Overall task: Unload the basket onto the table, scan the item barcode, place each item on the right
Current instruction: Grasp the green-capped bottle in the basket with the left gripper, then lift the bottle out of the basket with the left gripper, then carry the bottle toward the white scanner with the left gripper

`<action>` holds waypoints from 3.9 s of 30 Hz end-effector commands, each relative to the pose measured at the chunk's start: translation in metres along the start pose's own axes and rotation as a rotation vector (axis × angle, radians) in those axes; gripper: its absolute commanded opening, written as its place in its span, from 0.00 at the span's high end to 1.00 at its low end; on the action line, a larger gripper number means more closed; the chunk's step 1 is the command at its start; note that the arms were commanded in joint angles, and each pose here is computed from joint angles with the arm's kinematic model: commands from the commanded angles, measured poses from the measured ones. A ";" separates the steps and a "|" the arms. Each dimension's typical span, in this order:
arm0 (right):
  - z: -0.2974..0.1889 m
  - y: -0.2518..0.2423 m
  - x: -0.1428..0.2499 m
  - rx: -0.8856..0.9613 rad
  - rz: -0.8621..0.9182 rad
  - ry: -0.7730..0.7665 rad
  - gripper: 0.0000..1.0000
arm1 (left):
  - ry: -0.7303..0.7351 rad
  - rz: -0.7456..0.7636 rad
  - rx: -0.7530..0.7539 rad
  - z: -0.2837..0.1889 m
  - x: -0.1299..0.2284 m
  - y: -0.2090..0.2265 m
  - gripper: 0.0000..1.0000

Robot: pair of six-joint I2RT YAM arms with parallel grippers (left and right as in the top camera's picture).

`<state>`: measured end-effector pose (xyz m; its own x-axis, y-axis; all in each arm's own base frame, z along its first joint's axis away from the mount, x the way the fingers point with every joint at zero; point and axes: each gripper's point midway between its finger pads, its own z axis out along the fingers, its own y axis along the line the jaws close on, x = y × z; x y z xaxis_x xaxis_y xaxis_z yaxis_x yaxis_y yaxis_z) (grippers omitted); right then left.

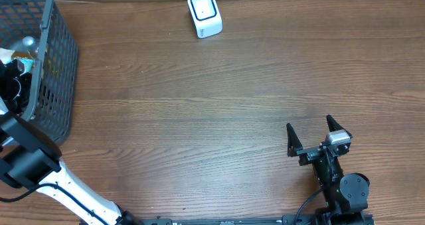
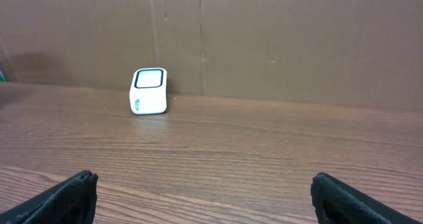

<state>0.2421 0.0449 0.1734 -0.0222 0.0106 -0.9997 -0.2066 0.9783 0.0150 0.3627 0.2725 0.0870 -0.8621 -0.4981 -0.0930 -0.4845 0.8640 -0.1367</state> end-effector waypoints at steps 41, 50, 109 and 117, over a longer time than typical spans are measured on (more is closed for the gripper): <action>0.000 -0.002 0.003 0.012 -0.004 -0.001 0.00 | -0.690 0.150 0.135 -0.315 0.042 -0.208 0.57; 0.000 -0.002 0.003 0.012 -0.004 -0.001 0.00 | -0.630 0.247 0.145 -0.302 0.065 -0.247 0.57; 0.000 -0.002 0.003 0.012 -0.004 -0.001 0.00 | -0.265 0.338 -0.145 -0.009 0.157 -0.339 0.54; 0.000 -0.002 0.003 0.012 -0.004 -0.001 0.00 | -0.260 0.329 -0.150 -0.001 0.159 -0.336 0.53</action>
<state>0.2421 0.0449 0.1734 -0.0223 0.0110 -0.9997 -0.2063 0.9784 0.0153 0.3871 -0.0993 0.1080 -0.9356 -0.1611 -0.3143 -0.1981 0.9761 0.0894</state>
